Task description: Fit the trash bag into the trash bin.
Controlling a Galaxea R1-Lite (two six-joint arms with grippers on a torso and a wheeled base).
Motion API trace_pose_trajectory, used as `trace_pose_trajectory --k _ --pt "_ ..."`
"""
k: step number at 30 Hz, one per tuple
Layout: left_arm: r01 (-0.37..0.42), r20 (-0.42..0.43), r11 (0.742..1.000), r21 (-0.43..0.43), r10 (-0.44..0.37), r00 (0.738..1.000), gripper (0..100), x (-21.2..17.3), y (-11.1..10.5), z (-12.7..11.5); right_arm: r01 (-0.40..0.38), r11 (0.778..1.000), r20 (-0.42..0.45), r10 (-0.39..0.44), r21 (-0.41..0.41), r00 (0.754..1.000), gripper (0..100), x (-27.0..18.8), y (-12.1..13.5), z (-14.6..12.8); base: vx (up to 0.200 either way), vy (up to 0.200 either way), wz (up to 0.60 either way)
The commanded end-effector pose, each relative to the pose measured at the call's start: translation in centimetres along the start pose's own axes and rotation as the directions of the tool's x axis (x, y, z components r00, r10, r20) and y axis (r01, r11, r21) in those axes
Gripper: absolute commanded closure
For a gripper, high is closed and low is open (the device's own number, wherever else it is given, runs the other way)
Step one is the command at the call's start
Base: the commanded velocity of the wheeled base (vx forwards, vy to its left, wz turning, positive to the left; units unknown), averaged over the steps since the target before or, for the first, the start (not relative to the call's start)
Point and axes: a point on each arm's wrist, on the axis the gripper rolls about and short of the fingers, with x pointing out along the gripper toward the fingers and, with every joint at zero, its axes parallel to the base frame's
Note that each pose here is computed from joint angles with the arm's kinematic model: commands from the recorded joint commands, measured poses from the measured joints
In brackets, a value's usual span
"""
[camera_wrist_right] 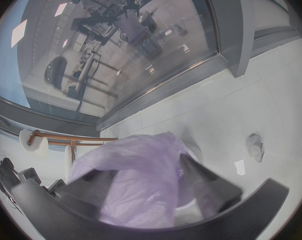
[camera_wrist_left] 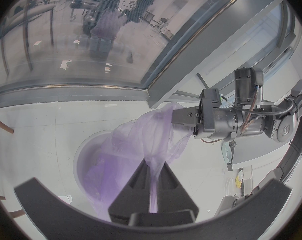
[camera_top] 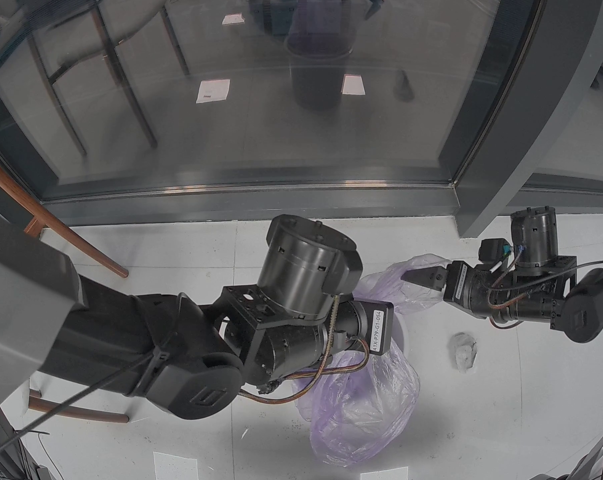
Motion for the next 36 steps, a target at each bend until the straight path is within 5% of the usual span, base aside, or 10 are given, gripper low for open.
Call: trace_pose_trajectory --k 1,2,19,20,28,36 --pt "-0.007 0.003 1.0 -0.003 0.007 1.0 100 0.0 0.1 0.0 0.0 1.0 0.019 0.0 -0.004 1.0 0 1.3 0.5 0.7 0.0 0.0 0.0" --pt "-0.007 0.003 1.0 -0.003 0.007 1.0 100 0.0 0.1 0.0 0.0 1.0 0.019 0.0 -0.006 1.0 100 1.3 0.5 0.7 0.0 0.0 0.0" --pt "-0.078 0.016 0.997 0.005 0.078 0.997 100 2.5 0.9 -1.0 0.019 0.995 0.051 -0.014 -0.096 0.999 100 3.3 0.8 1.7 0.0 0.0 0.0" --pt "-0.077 0.022 0.997 0.004 0.077 0.997 0 2.5 1.0 -1.0 0.02 0.994 0.051 -0.014 -0.111 0.999 100 3.4 0.8 1.7 0.0 0.0 0.0" --pt "-0.068 0.091 0.998 -0.014 0.069 0.993 0 2.6 1.9 -0.4 0.035 0.988 0.035 -0.03 -0.152 0.999 100 3.9 0.0 1.6 0.0 0.0 0.0" --pt "-0.106 -0.007 0.994 -0.001 0.106 0.994 0 0.6 3.2 -3.2 0.04 0.988 0.041 -0.034 -0.149 0.999 100 3.9 -0.2 1.8 0.0 0.0 0.0"
